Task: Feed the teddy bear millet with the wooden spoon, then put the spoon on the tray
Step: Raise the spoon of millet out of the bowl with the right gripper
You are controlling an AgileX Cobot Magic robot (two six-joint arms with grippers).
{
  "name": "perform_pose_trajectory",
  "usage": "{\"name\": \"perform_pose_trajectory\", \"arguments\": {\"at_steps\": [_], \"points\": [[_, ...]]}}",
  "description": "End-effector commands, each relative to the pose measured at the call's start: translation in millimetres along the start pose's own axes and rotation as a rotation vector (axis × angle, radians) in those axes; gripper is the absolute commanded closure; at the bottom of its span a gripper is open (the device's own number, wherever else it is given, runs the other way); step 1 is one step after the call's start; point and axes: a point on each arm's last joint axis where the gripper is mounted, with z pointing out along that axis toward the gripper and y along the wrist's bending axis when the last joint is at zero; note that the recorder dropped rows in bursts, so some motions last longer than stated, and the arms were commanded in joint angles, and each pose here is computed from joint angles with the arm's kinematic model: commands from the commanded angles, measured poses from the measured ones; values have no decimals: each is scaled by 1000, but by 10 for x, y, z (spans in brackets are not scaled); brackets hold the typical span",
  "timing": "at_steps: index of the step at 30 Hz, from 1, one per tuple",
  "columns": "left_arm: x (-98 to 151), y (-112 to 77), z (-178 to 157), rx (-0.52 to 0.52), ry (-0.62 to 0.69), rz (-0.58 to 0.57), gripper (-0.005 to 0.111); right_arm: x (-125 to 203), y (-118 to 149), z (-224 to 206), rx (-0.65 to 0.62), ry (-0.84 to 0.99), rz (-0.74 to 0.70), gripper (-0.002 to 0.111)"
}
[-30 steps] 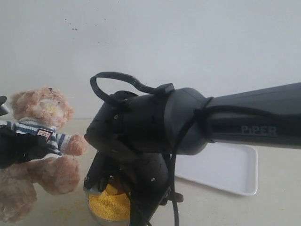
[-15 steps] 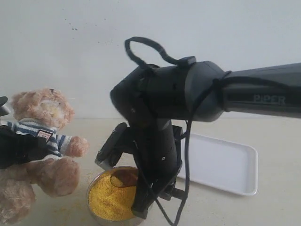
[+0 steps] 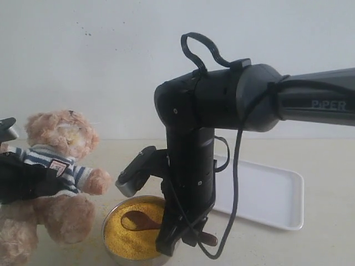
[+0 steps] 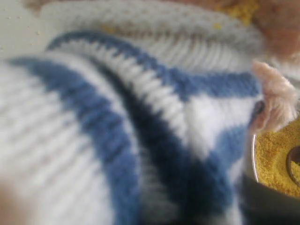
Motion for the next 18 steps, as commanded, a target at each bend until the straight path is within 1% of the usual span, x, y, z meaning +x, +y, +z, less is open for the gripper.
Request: {"name": "perform_pose_trajectory", "arguments": {"at_steps": [1,5,9,13,16,18], "points": [[9,-16,-2,11,14,3,103,53,-112,-84,7,-25,-2,108],[18,-33,-3,29,23,-4,103,147,-292,-76,-3,-22,35,108],[50,-79,-7,80,59,-1,103,251,-473,-99,-103,-85,106,108],[90,-135,-16,142,104,-9,103,259,-487,-167,-210,-172,128,108],[132,-142,-23,147,153,-50,103,263,-483,-192,-206,-182,99,108],[161,-106,-42,114,190,-95,103,266,-483,-201,-204,-183,102,108]]}}
